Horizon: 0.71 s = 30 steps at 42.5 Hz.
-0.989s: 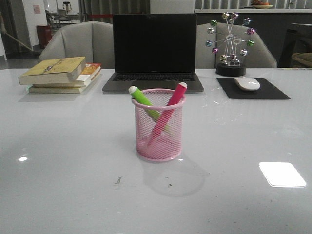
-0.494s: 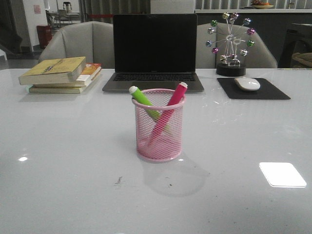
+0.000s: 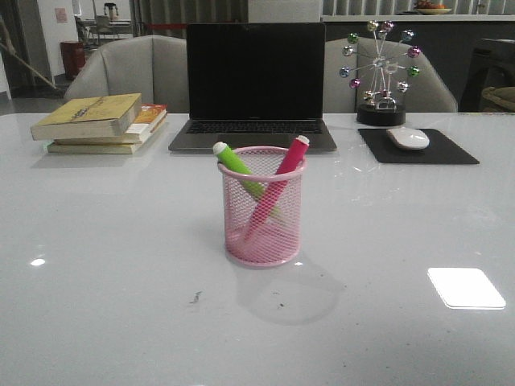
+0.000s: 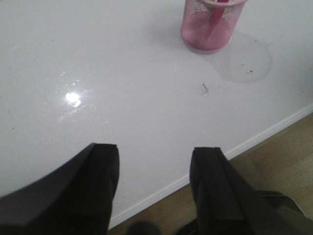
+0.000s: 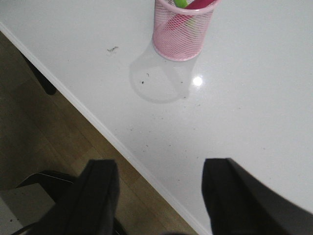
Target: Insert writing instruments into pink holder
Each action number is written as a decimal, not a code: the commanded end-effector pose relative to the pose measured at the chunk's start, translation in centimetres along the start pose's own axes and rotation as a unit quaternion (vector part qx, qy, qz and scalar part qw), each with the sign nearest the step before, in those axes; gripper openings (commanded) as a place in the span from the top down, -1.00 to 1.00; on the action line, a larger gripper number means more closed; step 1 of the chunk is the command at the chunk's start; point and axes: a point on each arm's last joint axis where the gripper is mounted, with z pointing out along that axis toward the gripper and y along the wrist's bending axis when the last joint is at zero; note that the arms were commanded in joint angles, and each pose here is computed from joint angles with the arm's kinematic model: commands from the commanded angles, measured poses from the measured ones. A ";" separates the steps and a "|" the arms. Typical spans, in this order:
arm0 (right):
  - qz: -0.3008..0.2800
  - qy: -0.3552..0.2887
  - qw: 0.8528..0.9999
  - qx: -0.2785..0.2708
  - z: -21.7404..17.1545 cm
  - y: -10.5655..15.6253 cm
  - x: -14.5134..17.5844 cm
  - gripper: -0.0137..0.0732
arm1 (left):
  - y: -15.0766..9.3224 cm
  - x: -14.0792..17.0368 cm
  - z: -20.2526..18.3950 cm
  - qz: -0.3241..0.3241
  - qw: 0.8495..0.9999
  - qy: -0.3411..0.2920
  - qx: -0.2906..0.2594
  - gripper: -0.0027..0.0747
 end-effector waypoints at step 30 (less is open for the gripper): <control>-0.009 -0.031 0.999 0.013 -0.6 -0.3 -1.0 0.55 | 0.2 -1.0 -0.7 -0.012 0.999 -0.037 -0.010 0.68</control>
